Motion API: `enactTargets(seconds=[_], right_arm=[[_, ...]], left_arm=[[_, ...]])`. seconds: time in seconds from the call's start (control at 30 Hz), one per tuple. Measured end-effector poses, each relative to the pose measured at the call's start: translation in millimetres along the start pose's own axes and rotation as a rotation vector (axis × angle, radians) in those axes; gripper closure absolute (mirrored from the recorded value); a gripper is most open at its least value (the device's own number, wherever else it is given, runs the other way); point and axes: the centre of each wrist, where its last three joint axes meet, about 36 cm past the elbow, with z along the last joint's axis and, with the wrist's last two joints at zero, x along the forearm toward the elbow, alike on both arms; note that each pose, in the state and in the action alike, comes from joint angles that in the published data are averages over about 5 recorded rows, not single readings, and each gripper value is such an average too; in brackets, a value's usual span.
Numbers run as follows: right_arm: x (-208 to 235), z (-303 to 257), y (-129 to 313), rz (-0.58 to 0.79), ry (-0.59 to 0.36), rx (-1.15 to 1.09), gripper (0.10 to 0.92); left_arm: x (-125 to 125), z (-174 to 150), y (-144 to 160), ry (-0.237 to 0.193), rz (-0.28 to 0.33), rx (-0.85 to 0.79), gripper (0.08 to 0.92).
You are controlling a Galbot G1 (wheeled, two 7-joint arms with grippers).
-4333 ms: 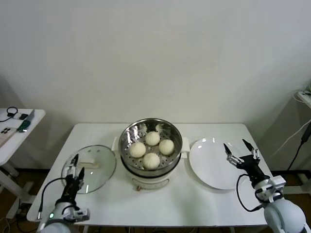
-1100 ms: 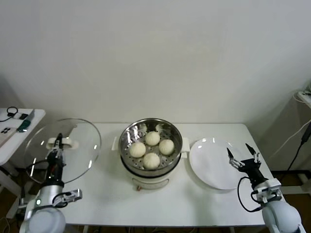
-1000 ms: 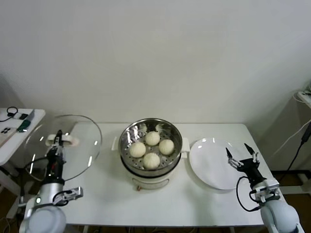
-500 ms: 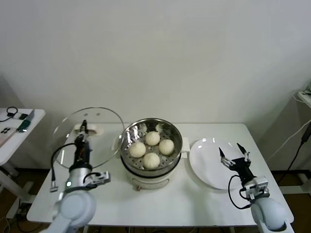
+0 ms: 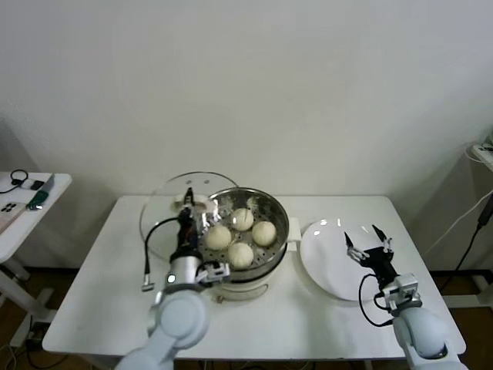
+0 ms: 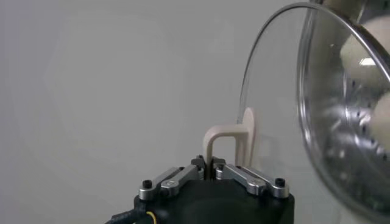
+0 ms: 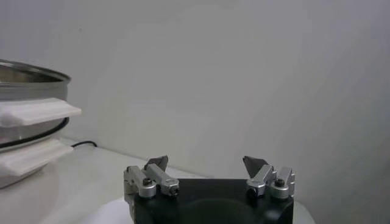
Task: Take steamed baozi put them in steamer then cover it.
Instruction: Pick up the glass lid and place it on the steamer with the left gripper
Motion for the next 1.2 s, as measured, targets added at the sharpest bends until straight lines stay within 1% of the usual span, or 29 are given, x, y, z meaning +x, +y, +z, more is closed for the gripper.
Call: enactTargets(seconds=[0.27, 0.5, 0.77, 1.2], right_arm=[[-0.1, 2.3, -3.4, 0.011, 0.007, 0.009, 0.2], [1.0, 5.4, -3.4, 0.018, 0.01, 0.009, 0.2], [0.7, 7.0, -1.8, 0.021, 0.009, 0.006, 0.2], [2.1, 10.0, -0.2, 0.024, 0.006, 0.002, 0.2]], left_arm=[[-0.5, -47.7, -1.0, -0.048, 0.028, 0.03, 0.856], [1.6, -74.3, -11.6, -0.078, 0.067, 0.032, 0.856], [0.5, -86.6, -24.3, -0.089, 0.098, 0.008, 0.856], [-8.4, -92.1, -34.4, -0.085, 0.104, -0.014, 0.856]])
